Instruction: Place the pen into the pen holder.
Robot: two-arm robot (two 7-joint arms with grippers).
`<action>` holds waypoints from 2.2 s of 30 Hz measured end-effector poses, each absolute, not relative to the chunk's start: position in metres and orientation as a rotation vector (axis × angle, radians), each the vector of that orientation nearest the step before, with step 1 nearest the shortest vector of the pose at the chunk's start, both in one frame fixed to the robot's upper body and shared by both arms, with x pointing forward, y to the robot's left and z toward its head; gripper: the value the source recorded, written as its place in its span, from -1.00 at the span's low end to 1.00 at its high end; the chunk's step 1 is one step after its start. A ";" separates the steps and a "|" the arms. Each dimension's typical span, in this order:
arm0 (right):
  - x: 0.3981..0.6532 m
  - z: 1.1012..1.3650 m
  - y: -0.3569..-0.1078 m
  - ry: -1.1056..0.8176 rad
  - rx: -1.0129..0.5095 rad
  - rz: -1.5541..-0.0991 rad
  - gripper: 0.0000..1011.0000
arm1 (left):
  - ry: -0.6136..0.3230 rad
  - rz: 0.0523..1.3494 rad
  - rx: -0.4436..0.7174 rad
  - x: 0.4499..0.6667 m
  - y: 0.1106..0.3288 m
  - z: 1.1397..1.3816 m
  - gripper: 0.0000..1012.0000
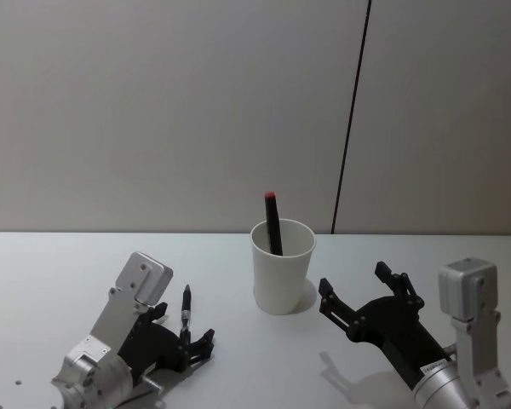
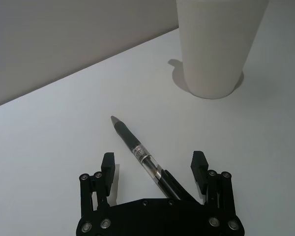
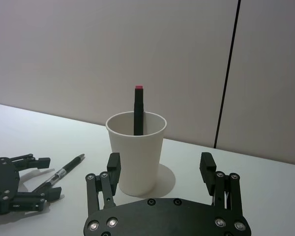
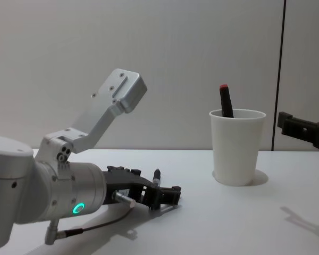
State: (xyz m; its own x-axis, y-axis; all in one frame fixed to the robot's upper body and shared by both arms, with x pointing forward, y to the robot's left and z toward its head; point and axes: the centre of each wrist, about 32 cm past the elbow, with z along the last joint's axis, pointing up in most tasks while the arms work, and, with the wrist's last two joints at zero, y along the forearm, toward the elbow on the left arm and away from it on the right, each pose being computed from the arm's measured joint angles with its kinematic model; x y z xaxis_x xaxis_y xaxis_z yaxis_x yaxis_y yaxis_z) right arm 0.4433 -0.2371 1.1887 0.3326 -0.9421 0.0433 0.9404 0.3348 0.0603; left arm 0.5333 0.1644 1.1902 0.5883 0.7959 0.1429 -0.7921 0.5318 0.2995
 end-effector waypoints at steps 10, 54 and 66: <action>0.443 1.189 -0.237 -0.075 0.026 -1.230 0.98 | 0.030 0.969 0.272 0.530 0.166 1.189 0.98; 0.443 1.189 -0.237 -0.075 0.026 -1.230 0.98 | 0.101 0.991 0.212 0.525 0.173 1.202 0.98; 0.443 1.189 -0.237 -0.075 0.026 -1.230 0.98 | 0.126 0.982 0.224 0.525 0.173 1.195 0.98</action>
State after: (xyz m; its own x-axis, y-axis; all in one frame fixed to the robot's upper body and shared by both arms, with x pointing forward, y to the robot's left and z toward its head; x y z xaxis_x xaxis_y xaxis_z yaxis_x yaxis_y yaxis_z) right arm 0.4433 -0.2371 1.1887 0.3326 -0.9421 0.0432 0.9404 0.3348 0.0604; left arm 0.5250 0.1733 1.1953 0.5506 0.8347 -0.0049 -0.8088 0.5350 0.2441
